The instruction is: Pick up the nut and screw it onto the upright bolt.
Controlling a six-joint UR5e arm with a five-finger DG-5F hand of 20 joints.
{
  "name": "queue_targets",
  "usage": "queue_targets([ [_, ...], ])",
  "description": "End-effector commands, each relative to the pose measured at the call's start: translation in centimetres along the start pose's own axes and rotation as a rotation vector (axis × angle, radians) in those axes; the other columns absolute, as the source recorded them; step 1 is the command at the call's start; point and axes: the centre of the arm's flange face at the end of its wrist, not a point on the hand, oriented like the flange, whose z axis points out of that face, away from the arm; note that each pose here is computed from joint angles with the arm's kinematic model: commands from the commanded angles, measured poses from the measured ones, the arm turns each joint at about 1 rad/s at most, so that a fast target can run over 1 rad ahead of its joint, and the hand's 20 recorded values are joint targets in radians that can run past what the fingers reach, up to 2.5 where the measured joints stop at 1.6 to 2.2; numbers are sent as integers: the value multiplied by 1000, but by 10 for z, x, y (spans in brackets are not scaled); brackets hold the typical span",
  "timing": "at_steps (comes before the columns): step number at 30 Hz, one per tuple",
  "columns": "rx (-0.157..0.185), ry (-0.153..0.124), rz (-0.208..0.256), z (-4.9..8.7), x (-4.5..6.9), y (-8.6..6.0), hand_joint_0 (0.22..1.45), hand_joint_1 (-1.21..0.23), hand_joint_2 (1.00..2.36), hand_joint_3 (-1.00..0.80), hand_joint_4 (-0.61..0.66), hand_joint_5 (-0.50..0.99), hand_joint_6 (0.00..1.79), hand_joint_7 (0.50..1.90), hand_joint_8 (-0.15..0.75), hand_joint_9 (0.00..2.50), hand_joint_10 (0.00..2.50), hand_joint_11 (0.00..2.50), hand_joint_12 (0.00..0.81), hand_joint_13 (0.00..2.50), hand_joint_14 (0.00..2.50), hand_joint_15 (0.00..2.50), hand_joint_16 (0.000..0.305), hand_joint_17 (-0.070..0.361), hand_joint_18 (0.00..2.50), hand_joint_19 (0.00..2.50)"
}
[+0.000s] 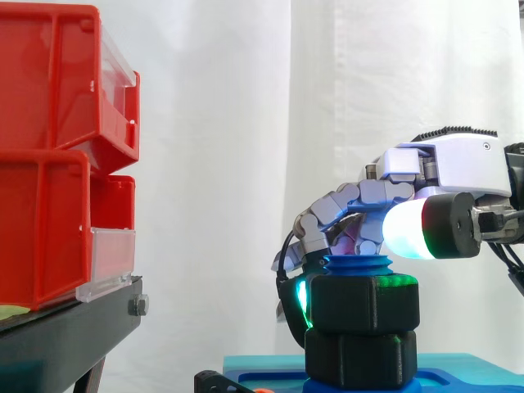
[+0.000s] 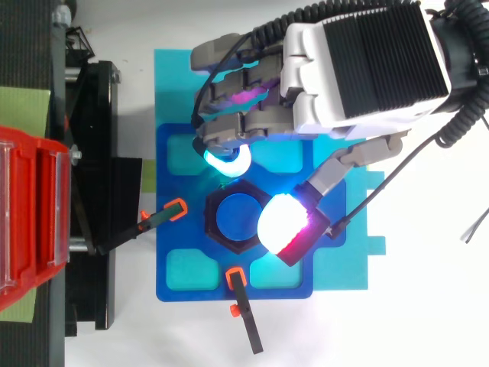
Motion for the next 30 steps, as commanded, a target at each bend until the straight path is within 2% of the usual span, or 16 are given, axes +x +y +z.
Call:
queue_targets([
  [1, -5, -3, -1, -1, -1, -2, 503, -268, 1000, -500, 118, 33, 620, 1166, 262, 1211, 0, 2, 198, 764, 0, 0, 17, 38, 454, 0],
  [3, -9, -3, -1, -2, -2, -3, 503, -267, 1000, -500, 129, 32, 590, 1221, 266, 1205, 0, 7, 201, 754, 0, 0, 18, 40, 439, 0],
  [5, -14, -5, -4, -2, -2, -4, 499, -260, 1000, -500, 139, 29, 500, 1372, 264, 1177, 0, 0, 209, 729, 0, 0, 18, 41, 406, 0],
  [8, -16, -9, -4, -3, -4, -6, 489, -242, 1000, -500, 158, -29, 505, 1165, 254, 1062, 0, 0, 230, 664, 0, 0, 22, 49, 336, 0],
  [10, -21, -16, -8, -2, -8, -7, 482, -230, 1000, -500, 218, -63, 505, 1053, 258, 1010, 0, 0, 247, 627, 0, 0, 25, 56, 287, 0],
  [12, -36, -29, -14, 2, -18, -7, 477, -224, 1000, -500, 252, -90, 504, 953, 248, 956, 0, 0, 258, 573, 0, 0, 27, 61, 265, 0],
  [15, -52, -39, -22, 4, -27, -7, 470, -212, 1000, -500, 236, -118, 503, 837, 238, 858, 0, 0, 272, 509, 0, 0, 32, 72, 206, 0],
  [17, -74, -45, -37, 5, -38, -10, 465, -202, 1000, -500, 220, -133, 503, 792, 228, 784, 0, 0, 282, 461, 0, 0, 35, 79, 162, 0],
  [21, -78, -49, -48, 5, -41, -10, 460, -182, 1000, -500, 207, -145, 502, 735, 220, 673, 0, 0, 292, 382, 0, 0, 38, 86, 107, 0],
  [26, -83, -38, -58, 9, -35, -2, 458, -158, 1000, -500, 199, -151, 502, 698, 216, 625, 0, 0, 296, 345, 0, 0, 40, 90, 27, 0],
  [28, -74, -29, -59, 9, -26, 3, 457, -147, 1000, -500, 197, -151, 502, 690, 219, 616, 0, 0, 298, 322, 0, 0, 40, 91, 20, 0],
  [29, -62, -22, -50, 10, -17, 7, 457, -147, 1000, -500, 200, -151, 502, 689, 217, 615, 0, 0, 298, 323, 0, 0, 40, 91, 21, 0],
  [30, -57, -22, -50, 10, -14, 8, 457, -139, 1000, -500, 196, -152, 502, 689, 218, 607, 0, 0, 299, 321, 0, 0, 41, 91, 14, 0],
])
